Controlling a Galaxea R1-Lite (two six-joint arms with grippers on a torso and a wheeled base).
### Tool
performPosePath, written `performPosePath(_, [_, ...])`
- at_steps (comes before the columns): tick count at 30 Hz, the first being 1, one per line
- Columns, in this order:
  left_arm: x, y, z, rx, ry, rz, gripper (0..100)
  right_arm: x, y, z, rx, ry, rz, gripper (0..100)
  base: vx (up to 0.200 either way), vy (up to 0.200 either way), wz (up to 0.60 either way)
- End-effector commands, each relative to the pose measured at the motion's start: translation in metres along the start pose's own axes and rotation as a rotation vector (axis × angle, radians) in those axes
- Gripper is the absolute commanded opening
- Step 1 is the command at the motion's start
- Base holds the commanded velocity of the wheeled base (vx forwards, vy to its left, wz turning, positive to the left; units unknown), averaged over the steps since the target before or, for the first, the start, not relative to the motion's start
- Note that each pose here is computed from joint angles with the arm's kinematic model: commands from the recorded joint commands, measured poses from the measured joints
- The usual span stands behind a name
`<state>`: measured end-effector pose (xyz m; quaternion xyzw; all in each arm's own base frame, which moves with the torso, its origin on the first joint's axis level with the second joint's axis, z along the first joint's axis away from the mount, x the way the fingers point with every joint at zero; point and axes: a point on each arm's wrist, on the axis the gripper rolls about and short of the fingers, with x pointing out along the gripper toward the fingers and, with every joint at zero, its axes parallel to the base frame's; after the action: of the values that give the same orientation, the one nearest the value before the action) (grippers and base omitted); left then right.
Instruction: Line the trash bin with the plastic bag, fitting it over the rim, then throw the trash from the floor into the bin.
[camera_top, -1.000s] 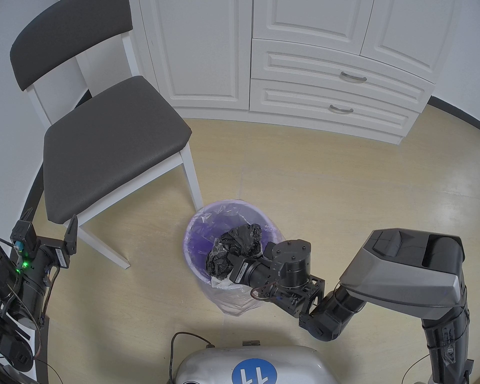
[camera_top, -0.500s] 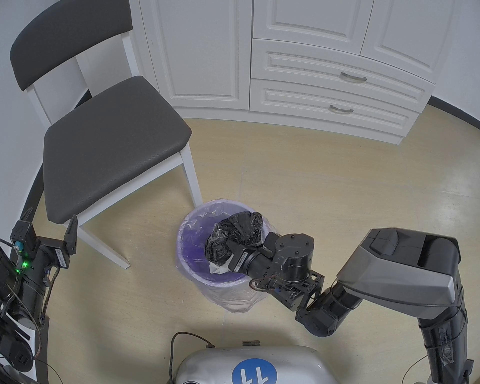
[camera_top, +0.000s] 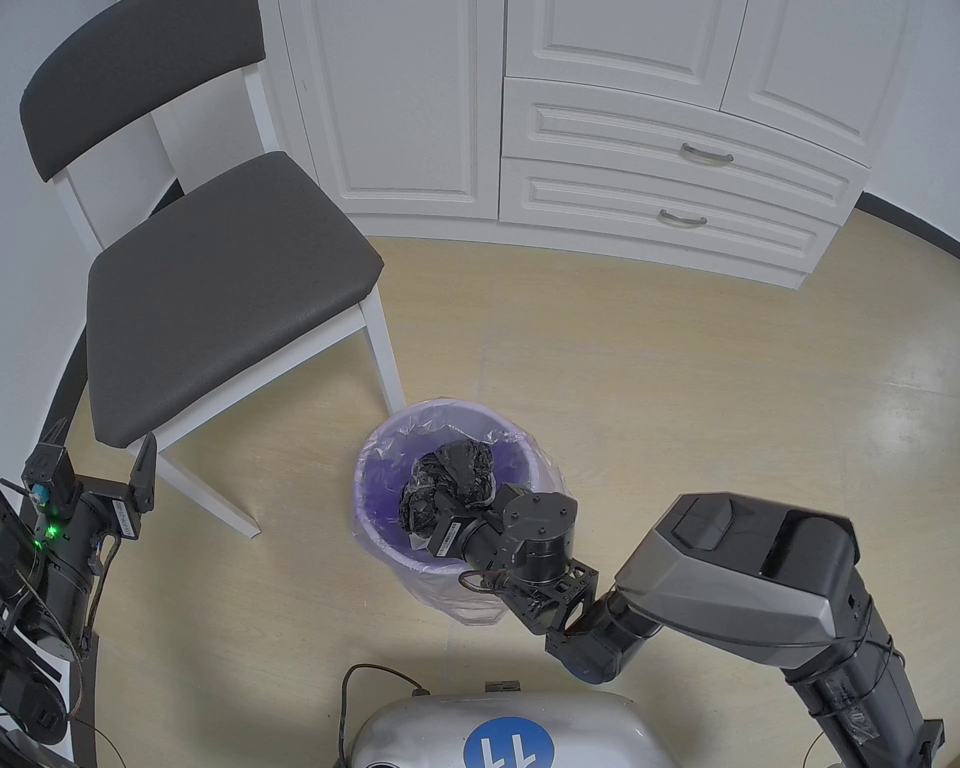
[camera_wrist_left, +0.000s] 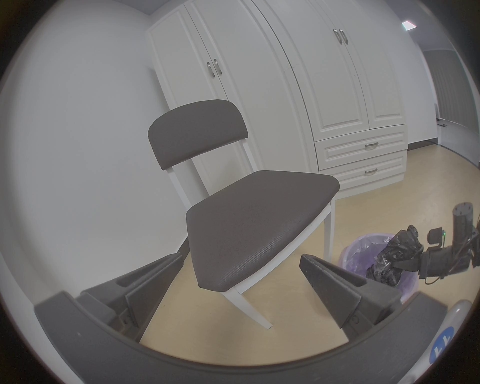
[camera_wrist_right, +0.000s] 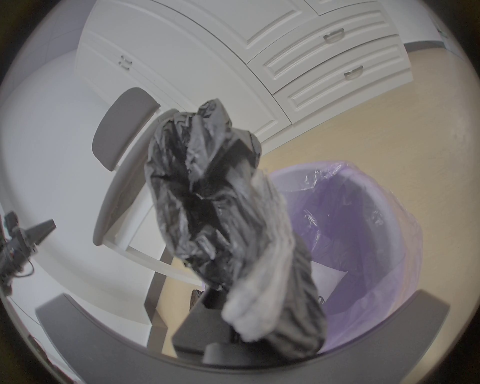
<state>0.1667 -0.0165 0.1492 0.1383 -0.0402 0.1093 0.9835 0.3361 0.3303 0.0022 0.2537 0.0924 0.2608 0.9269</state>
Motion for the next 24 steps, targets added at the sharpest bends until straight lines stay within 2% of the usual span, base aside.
performPosePath(1, [0.001, -0.001, -0.002, 0.003, 0.008, -0.003, 100, 0.015, -0.007, -0.032, -0.063, -0.017, -0.041, 0, 0.000, 0.000, 0.00])
performPosePath(8, [0.002, 0.001, -0.002, 0.004, 0.013, 0.008, 100, 0.041, 0.000, -0.039, -0.181, -0.125, -0.074, 0, 0.000, 0.000, 0.00])
performPosePath(13, [0.003, 0.000, -0.004, 0.008, 0.021, 0.006, 100, 0.054, 0.004, -0.038, -0.196, -0.177, -0.080, 0, 0.000, 0.000, 0.00])
performPosePath(19, [0.004, -0.002, -0.007, 0.012, 0.036, 0.001, 100, 0.072, 0.007, -0.030, -0.183, -0.250, -0.180, 0, 0.000, 0.000, 0.00])
performPosePath(24, [0.004, -0.001, -0.006, 0.009, 0.033, 0.005, 100, 0.072, 0.008, -0.023, -0.184, -0.261, -0.188, 0, 0.000, 0.000, 0.00])
